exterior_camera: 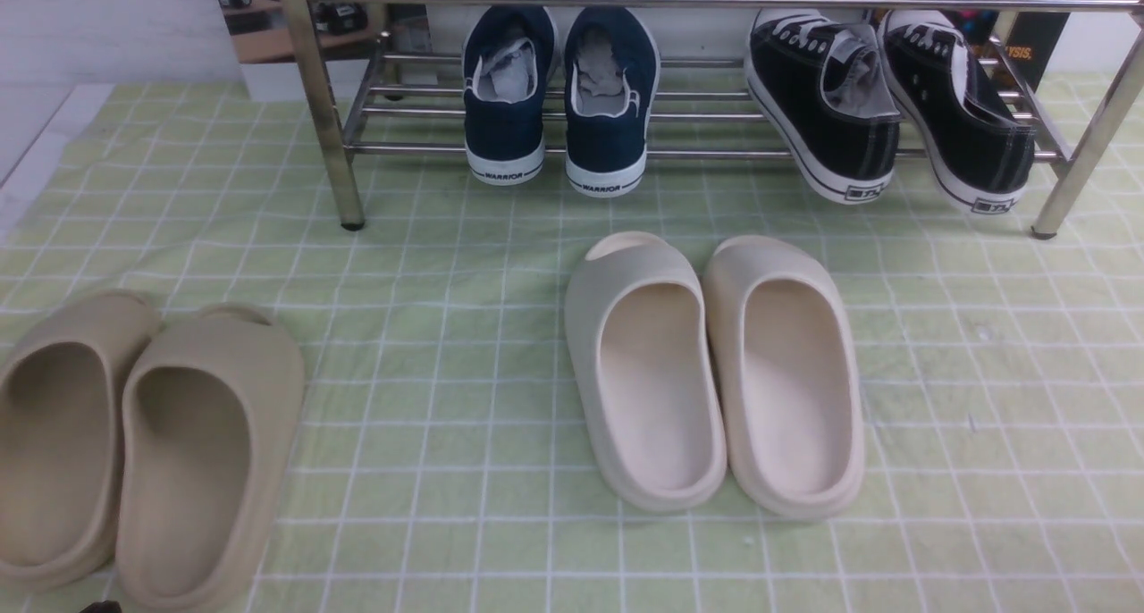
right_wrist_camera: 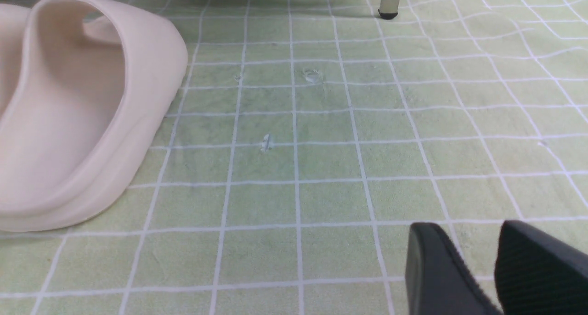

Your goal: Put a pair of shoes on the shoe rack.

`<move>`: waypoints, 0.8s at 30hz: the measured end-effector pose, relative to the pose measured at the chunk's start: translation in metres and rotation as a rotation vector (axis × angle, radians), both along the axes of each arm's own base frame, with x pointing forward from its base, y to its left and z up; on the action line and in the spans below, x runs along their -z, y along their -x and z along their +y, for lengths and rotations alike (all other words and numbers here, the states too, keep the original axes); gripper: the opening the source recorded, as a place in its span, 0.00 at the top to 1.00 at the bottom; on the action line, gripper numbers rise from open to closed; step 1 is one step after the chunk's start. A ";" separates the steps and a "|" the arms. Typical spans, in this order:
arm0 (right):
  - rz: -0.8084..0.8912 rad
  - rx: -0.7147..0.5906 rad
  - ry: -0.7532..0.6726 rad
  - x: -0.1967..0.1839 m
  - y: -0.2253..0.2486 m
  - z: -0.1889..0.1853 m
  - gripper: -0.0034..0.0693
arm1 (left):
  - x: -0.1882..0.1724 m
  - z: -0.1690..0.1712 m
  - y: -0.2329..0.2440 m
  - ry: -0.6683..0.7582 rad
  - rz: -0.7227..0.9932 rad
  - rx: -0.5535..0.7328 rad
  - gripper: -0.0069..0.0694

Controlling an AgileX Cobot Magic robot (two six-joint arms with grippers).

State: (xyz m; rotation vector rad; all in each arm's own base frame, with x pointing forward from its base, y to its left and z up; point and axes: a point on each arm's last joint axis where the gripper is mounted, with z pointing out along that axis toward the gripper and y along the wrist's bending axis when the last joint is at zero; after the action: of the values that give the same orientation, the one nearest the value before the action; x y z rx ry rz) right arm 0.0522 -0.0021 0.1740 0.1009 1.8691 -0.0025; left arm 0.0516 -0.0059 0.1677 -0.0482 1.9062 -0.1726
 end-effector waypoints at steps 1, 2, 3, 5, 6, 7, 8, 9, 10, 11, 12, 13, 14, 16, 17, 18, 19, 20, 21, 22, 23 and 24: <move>0.000 0.000 0.000 0.000 0.000 0.000 0.62 | 0.000 0.000 0.000 0.000 0.000 0.000 0.90; 0.000 0.000 0.000 0.000 0.000 0.000 0.62 | 0.000 0.000 0.000 0.000 0.000 0.000 0.90; 0.000 0.000 0.000 0.000 0.000 0.000 0.62 | 0.000 0.000 0.000 0.000 0.000 0.000 0.90; 0.000 0.000 0.000 0.000 0.000 0.000 0.62 | 0.000 0.000 0.000 -0.001 0.000 0.000 0.90; 0.000 0.000 0.000 0.000 0.000 0.000 0.62 | 0.000 0.000 0.000 -0.002 0.000 0.001 0.90; 0.000 0.000 0.000 0.000 0.000 0.000 0.62 | 0.000 0.000 0.000 -0.002 0.000 0.001 0.90; 0.000 0.000 0.000 0.000 0.000 0.000 0.62 | 0.000 0.000 0.000 -0.002 0.000 0.001 0.89; 0.000 0.000 0.000 0.000 0.000 0.000 0.62 | 0.000 0.000 0.000 -0.002 0.000 0.001 0.89; 0.000 0.000 0.000 0.000 0.000 0.000 0.62 | 0.000 0.000 0.000 -0.002 0.000 0.001 0.89; 0.000 0.000 0.000 0.000 0.000 0.000 0.62 | 0.000 0.000 0.000 -0.002 0.000 0.001 0.89; 0.000 0.000 0.000 0.000 0.000 0.000 0.62 | 0.000 0.000 0.000 -0.002 0.000 0.001 0.89; 0.000 0.000 0.000 0.000 0.000 0.000 0.62 | 0.000 0.000 0.000 -0.002 0.000 0.001 0.88; 0.000 0.000 0.000 0.000 0.000 0.000 0.62 | 0.000 0.000 0.000 -0.003 0.000 0.001 0.88; 0.000 0.000 0.000 0.000 0.000 0.000 0.62 | 0.000 0.000 0.000 -0.003 0.000 0.001 0.88; 0.000 0.000 0.000 0.000 0.000 0.000 0.62 | 0.000 0.000 0.000 -0.003 0.000 0.001 0.88; 0.000 0.000 0.000 0.000 0.000 0.000 0.62 | 0.000 0.000 0.000 -0.003 0.000 0.001 0.87; 0.000 0.000 0.000 0.000 0.000 0.000 0.62 | 0.000 0.000 0.000 -0.003 0.000 0.001 0.87; 0.000 0.000 0.000 0.000 0.000 0.000 0.62 | 0.000 0.000 0.000 -0.003 0.000 0.001 0.87; 0.000 0.000 0.000 0.000 0.000 0.000 0.62 | 0.000 0.000 0.000 -0.003 0.000 0.001 0.87; 0.000 0.000 0.000 0.000 0.000 0.000 0.62 | 0.000 0.000 0.000 -0.003 0.000 0.001 0.87; 0.000 0.000 0.000 0.000 0.000 0.000 0.62 | 0.000 0.000 0.000 -0.003 0.000 0.001 0.87; 0.000 0.000 0.000 0.000 0.000 0.000 0.62 | 0.000 0.000 0.000 -0.003 0.000 0.001 0.87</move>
State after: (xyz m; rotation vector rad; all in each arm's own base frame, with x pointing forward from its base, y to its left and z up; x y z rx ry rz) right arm 0.0522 -0.0021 0.1740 0.1009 1.8691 -0.0025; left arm 0.0516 -0.0059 0.1677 -0.0453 1.9064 -0.1705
